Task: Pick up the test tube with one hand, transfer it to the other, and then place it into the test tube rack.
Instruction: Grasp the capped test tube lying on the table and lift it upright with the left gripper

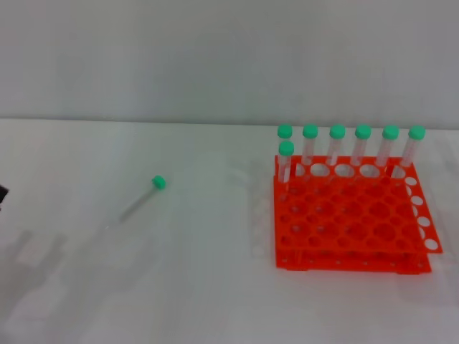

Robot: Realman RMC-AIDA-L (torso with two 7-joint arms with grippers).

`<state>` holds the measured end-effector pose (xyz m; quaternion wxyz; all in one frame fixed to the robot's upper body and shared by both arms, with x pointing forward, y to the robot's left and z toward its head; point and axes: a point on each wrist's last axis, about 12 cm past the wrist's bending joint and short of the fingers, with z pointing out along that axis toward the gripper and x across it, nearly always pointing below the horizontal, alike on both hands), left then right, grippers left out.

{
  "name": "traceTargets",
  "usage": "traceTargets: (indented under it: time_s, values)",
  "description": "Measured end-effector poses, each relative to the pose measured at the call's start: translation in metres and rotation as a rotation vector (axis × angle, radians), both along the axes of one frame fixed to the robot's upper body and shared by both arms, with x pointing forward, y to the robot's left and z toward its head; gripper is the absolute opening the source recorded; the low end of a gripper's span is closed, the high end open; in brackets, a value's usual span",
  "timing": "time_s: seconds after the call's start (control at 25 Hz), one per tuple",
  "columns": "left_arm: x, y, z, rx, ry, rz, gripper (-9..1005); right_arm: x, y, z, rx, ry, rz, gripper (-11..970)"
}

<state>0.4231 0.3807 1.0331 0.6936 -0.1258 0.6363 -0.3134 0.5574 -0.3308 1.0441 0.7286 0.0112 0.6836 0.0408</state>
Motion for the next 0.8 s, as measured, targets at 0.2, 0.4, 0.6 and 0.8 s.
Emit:
traceTargets:
  time_s: [0.2, 0.4, 0.6, 0.8]
  values:
    - [0.020, 0.031, 0.040, 0.048, -0.009, -0.173, 845, 0.002, 0.001, 0.002, -0.001, -0.007, 0.004, 872]
    - [0.037, 0.057, 0.079, 0.052, 0.005, -0.240, 845, 0.003, 0.001, 0.004, 0.001, -0.017, 0.008, 872]
    - [0.073, 0.079, 0.128, 0.197, 0.145, -0.309, 845, 0.007, 0.004, 0.007, -0.004, -0.028, 0.015, 871]
    - [0.107, 0.076, 0.157, 0.366, 0.297, -0.375, 845, 0.008, 0.006, 0.006, -0.010, -0.019, 0.020, 871]
